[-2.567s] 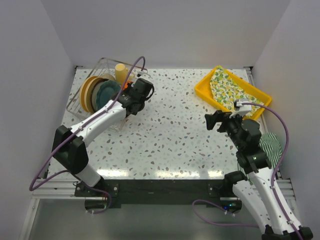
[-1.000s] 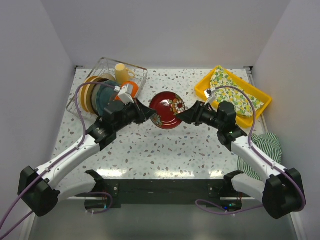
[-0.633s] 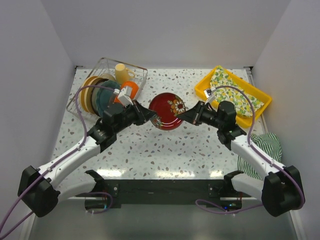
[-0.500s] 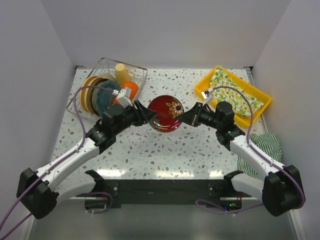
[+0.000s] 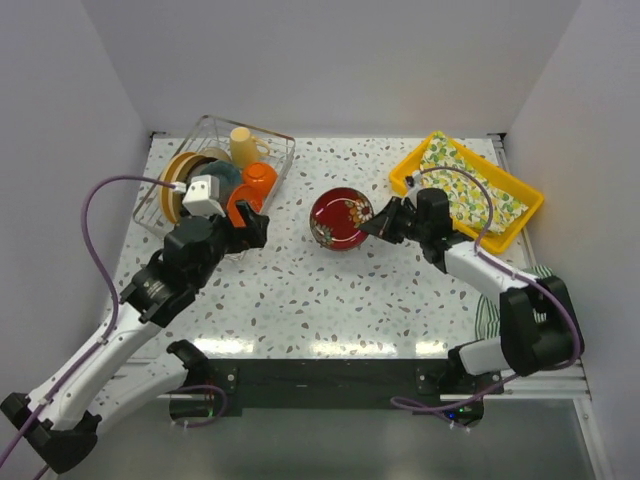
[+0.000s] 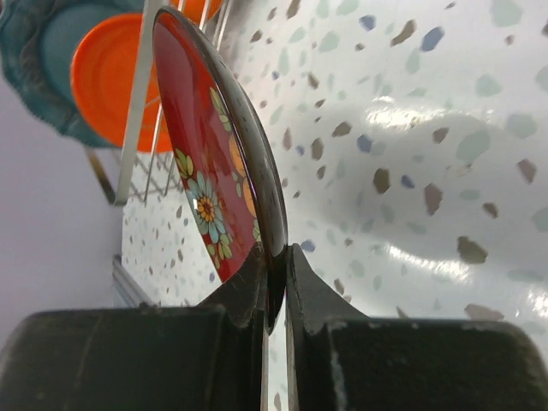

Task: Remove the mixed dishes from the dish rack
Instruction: Place the plate at the center of the board.

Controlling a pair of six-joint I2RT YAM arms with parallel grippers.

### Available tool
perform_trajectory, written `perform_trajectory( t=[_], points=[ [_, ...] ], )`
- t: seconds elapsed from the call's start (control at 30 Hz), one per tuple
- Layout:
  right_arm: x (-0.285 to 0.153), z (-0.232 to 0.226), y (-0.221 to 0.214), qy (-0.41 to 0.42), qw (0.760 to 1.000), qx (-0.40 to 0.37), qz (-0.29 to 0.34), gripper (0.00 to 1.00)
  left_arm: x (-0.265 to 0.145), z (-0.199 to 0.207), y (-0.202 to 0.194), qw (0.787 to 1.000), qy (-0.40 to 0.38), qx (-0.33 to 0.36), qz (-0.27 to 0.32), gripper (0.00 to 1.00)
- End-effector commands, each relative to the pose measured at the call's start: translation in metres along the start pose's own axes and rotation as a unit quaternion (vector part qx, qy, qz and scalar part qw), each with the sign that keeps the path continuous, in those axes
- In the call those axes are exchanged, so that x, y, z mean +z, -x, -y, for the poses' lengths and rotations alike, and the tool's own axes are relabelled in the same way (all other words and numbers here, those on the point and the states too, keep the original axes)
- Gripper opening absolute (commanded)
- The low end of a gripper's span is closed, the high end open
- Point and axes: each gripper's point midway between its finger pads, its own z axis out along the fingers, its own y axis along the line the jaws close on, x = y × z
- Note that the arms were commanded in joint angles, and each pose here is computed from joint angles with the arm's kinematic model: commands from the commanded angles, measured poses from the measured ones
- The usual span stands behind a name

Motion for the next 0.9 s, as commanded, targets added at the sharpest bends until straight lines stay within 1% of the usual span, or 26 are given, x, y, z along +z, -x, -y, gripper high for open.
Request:
perform_trajectory(
  t=[0.0,0.07,0.1,0.13,0.2,0.23,0.27,0.3,0.33,0.43,0.47,0.57,0.63,0.67,0.73,0.77,0.83,0.87],
  points=[
    [0.032,-0.008,0.063,0.012,0.997,0.027,0.076,0.00,-0.025,-0.030,0.019,0.997,0.061,0.051,0.023,1.00],
    [0.047,-0.002,0.070,0.005,0.996,0.035,0.077,0.00,-0.033,-0.036,0.021,0.996,0.066,0.051,0.028,1.00],
    [0.053,-0.005,0.081,0.006,0.996,0.036,0.086,0.00,-0.036,-0.037,0.022,0.996,0.068,0.051,0.029,1.00],
    [0.068,0.007,0.079,-0.003,0.996,0.047,0.078,0.00,-0.040,-0.039,0.023,0.996,0.068,0.048,0.034,1.00],
    [0.082,0.005,0.091,0.004,0.995,0.056,0.086,0.00,-0.044,-0.042,0.022,0.996,0.071,0.047,0.032,1.00],
    [0.094,0.017,0.088,-0.007,0.995,0.065,0.080,0.00,-0.047,-0.043,0.024,0.996,0.072,0.044,0.035,1.00],
    [0.100,0.020,0.090,-0.008,0.994,0.069,0.079,0.00,-0.049,-0.046,0.022,0.996,0.076,0.044,0.032,1.00],
    [0.107,0.015,0.097,-0.002,0.994,0.072,0.081,0.00,-0.050,-0.046,0.022,0.996,0.076,0.039,0.032,1.00],
    [0.116,0.025,0.094,-0.011,0.994,0.080,0.074,0.00,-0.053,-0.048,0.023,0.996,0.079,0.035,0.035,1.00],
    [0.128,0.034,0.097,-0.020,0.992,0.097,0.076,0.00,-0.057,-0.051,0.020,0.996,0.083,0.026,0.033,1.00],
    [0.134,0.044,0.091,-0.032,0.992,0.104,0.069,0.00,-0.058,-0.053,0.018,0.996,0.085,0.025,0.030,1.00],
    [0.141,0.059,0.086,-0.051,0.989,0.118,0.066,0.00,-0.060,-0.054,0.016,0.996,0.085,0.019,0.029,1.00],
    [0.144,0.064,0.083,-0.058,0.989,0.120,0.064,0.06,-0.061,-0.056,0.014,0.996,0.087,0.020,0.027,1.00],
    [0.144,0.067,0.082,-0.064,0.989,0.119,0.065,0.14,-0.061,-0.056,0.014,0.995,0.089,0.020,0.026,1.00],
    [0.143,0.073,0.079,-0.079,0.988,0.115,0.062,0.24,-0.060,-0.057,0.012,0.995,0.091,0.023,0.022,1.00],
    [0.141,0.075,0.079,-0.085,0.988,0.113,0.063,0.33,-0.059,-0.058,0.011,0.995,0.093,0.025,0.020,1.00],
    [0.134,0.076,0.080,-0.099,0.988,0.101,0.067,0.41,-0.058,-0.058,0.011,0.995,0.095,0.031,0.017,1.00],
    [0.130,0.077,0.080,-0.106,0.987,0.098,0.068,0.50,-0.058,-0.058,0.011,0.995,0.096,0.033,0.015,1.00]
  ],
)
